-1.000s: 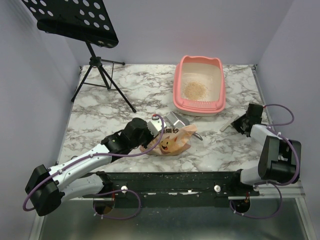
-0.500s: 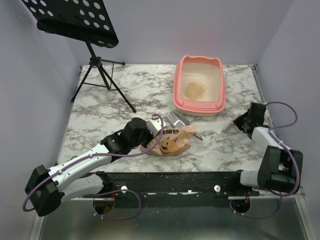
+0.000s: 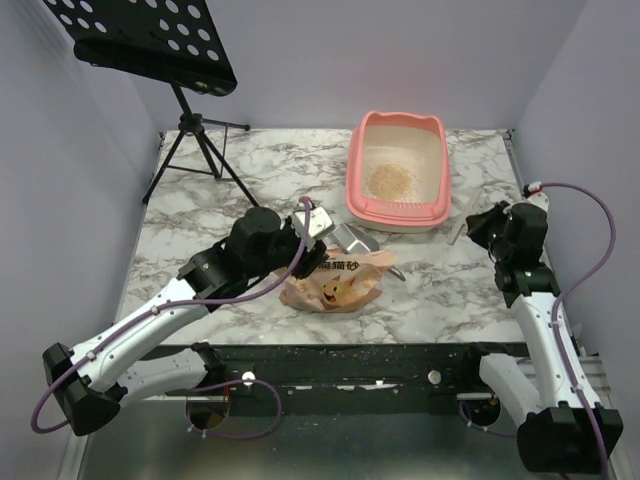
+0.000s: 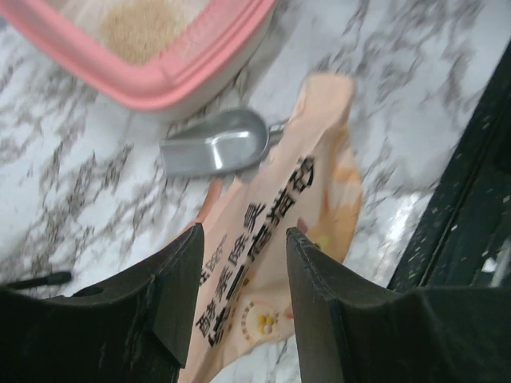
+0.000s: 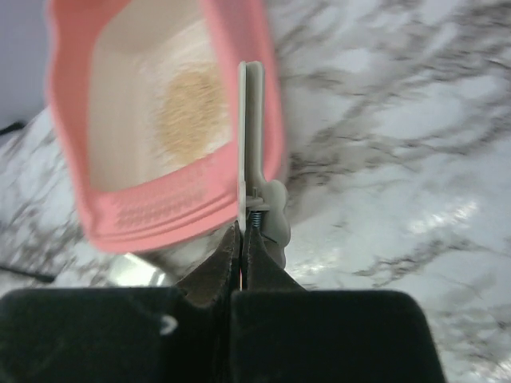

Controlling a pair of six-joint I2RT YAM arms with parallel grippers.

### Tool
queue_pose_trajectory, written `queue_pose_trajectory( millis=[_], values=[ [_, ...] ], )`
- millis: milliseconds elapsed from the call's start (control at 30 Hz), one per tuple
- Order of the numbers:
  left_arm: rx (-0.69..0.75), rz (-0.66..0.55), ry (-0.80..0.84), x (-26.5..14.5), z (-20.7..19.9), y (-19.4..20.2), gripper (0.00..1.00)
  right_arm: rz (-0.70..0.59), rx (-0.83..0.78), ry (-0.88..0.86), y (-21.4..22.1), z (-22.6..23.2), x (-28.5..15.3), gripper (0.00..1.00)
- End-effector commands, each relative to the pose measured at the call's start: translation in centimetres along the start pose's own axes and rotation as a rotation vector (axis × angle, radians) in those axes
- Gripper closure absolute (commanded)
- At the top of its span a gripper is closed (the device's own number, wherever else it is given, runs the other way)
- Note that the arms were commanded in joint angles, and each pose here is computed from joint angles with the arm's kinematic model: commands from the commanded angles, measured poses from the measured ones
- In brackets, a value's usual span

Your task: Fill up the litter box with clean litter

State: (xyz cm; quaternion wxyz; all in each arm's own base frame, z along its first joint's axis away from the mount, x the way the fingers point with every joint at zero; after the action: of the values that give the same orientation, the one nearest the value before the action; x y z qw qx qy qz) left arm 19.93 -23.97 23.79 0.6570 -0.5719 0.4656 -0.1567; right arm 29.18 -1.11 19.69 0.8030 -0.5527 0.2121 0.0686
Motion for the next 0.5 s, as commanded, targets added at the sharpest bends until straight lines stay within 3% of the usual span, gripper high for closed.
queue_pose_trajectory(
  millis=[0, 233, 467],
  values=[
    [-0.114, -0.095, 0.199, -2.7, -4.0, -5.6, 0.44, 0.014, -0.150, -0.329, -1.4, 7.1, -2.9, 0.99],
    [-0.282, -0.105, 0.341, -1.7, -4.9, -9.3, 0.47, 0.023, -0.315, -0.818, -2.0, 14.8, -8.5, 1.00],
    [-0.447, -0.251, 0.537, -1.0, -3.8, -11.2, 0.48, 0.015, -0.382, -1.184, -1.3, 19.4, -14.1, 1.00]
  ],
)
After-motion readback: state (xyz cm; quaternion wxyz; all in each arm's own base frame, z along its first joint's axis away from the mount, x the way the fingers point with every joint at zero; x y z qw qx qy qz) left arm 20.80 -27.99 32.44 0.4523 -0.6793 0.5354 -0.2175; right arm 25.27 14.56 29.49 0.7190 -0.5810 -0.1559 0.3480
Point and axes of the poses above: each gripper's point midway between its finger pads, its own x axis out along the fingers, its own z axis along the line the jaws close on, y = z × x, the point moved 2 cm from there along -x, back along the fingers, and after that the axes turned 11 degrees about -x, right-handed, at the moved point
